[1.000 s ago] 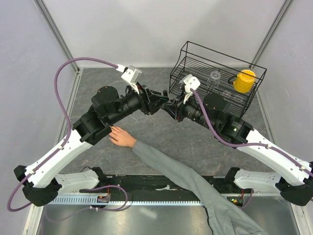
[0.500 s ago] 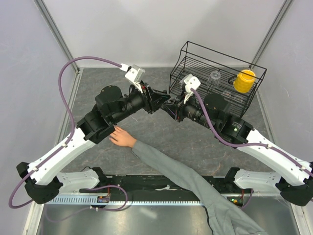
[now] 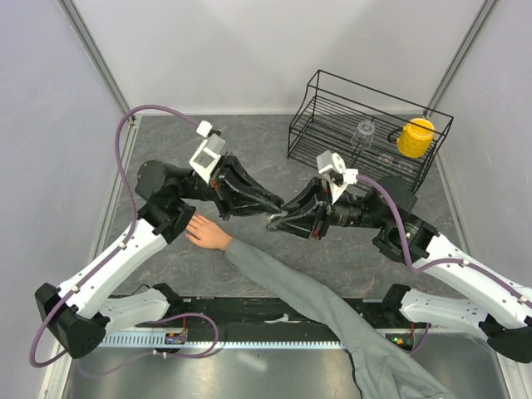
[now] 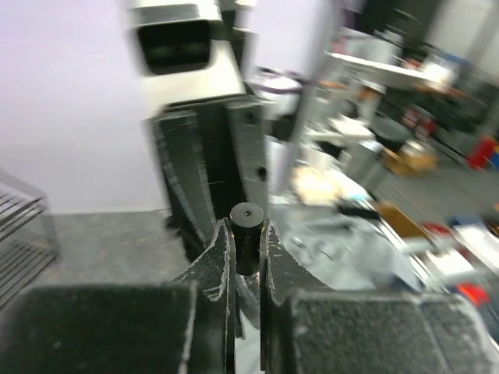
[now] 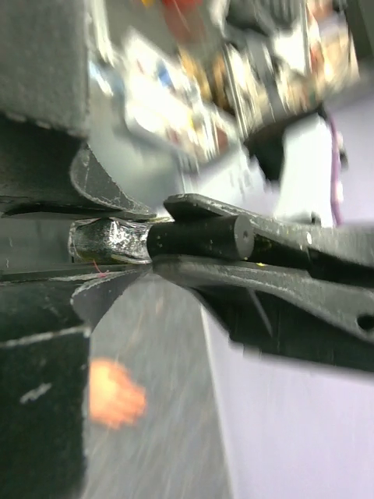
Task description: Paint the nails
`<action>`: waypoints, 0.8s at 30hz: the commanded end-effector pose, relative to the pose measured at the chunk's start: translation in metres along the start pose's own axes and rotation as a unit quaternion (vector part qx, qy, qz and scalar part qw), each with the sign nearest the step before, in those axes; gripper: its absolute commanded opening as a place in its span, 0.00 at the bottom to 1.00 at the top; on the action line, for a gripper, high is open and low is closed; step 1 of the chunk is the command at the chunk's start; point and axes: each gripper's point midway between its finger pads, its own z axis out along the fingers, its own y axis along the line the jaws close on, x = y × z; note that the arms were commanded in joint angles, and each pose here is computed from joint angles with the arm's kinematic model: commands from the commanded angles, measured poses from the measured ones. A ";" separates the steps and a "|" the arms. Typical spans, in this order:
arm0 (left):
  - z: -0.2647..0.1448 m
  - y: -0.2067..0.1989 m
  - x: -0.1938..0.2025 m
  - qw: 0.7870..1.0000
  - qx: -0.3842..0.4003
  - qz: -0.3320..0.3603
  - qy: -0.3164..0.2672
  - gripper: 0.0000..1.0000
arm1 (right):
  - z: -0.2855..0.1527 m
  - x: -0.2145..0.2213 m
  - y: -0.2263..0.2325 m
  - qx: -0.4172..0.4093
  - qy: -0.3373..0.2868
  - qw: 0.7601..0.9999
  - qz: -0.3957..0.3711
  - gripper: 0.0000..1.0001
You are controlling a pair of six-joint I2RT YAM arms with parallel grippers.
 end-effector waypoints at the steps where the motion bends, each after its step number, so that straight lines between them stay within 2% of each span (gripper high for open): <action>1: -0.016 -0.032 0.037 0.987 0.127 -0.045 0.092 0.02 | -0.010 -0.063 0.081 -0.195 -0.092 0.975 -0.063 0.00; 3: -0.019 -0.009 0.035 0.991 0.070 -0.066 0.090 0.05 | -0.006 -0.054 0.067 -0.160 -0.063 0.983 -0.059 0.00; 4: -0.017 0.004 0.020 0.995 0.022 -0.061 0.070 0.12 | -0.003 -0.052 0.056 -0.129 -0.059 0.988 -0.062 0.00; 5: -0.019 0.016 0.015 0.996 -0.020 -0.057 0.061 0.22 | -0.001 -0.053 0.048 -0.110 -0.054 0.989 -0.087 0.00; 6: -0.026 0.028 0.004 0.996 -0.067 -0.009 0.052 0.48 | 0.000 -0.038 0.037 -0.085 -0.024 0.993 -0.073 0.00; 7: -0.035 0.052 -0.002 0.984 -0.171 -0.031 0.042 0.60 | 0.002 -0.035 0.023 -0.051 -0.018 0.996 -0.076 0.00; 8: -0.042 0.062 -0.006 0.975 -0.216 -0.020 0.037 0.70 | 0.002 -0.026 0.012 -0.029 0.003 0.996 -0.087 0.00; 9: -0.049 0.067 -0.012 0.968 -0.248 -0.002 0.033 0.85 | 0.002 -0.021 0.003 -0.007 0.015 0.996 -0.088 0.00; 11: -0.064 0.072 -0.032 0.948 -0.318 0.020 -0.001 0.99 | 0.003 -0.016 -0.022 0.050 0.032 0.993 -0.100 0.00; 12: -0.068 0.073 -0.038 0.941 -0.337 0.020 -0.017 1.00 | 0.005 -0.004 -0.036 0.073 0.056 0.990 -0.106 0.00; 14: -0.079 0.075 -0.052 0.925 -0.376 0.027 -0.051 1.00 | 0.003 -0.005 -0.061 0.136 0.067 0.982 -0.115 0.00; 16: -0.087 0.079 -0.061 0.910 -0.406 0.013 -0.084 0.90 | 0.006 -0.008 -0.081 0.177 0.076 0.973 -0.128 0.00; 17: -0.086 0.080 -0.064 0.908 -0.410 0.013 -0.092 0.80 | 0.004 -0.008 -0.092 0.204 0.082 0.967 -0.131 0.00; 18: -0.086 0.081 -0.065 0.904 -0.417 0.013 -0.096 0.77 | 0.006 -0.007 -0.101 0.219 0.087 0.963 -0.132 0.00; 19: -0.092 0.088 -0.070 0.889 -0.444 0.019 -0.110 0.74 | 0.006 -0.008 -0.106 0.231 0.086 0.960 -0.132 0.00; 20: -0.087 0.090 -0.068 0.888 -0.447 0.020 -0.107 0.65 | 0.007 -0.014 -0.110 0.244 0.080 0.957 -0.134 0.00; 22: -0.089 0.097 -0.070 0.876 -0.468 0.032 -0.109 0.60 | 0.006 -0.019 -0.122 0.278 0.073 0.949 -0.131 0.00; 24: -0.084 0.104 -0.066 0.874 -0.474 0.034 -0.103 0.56 | 0.006 -0.024 -0.126 0.290 0.062 0.946 -0.132 0.00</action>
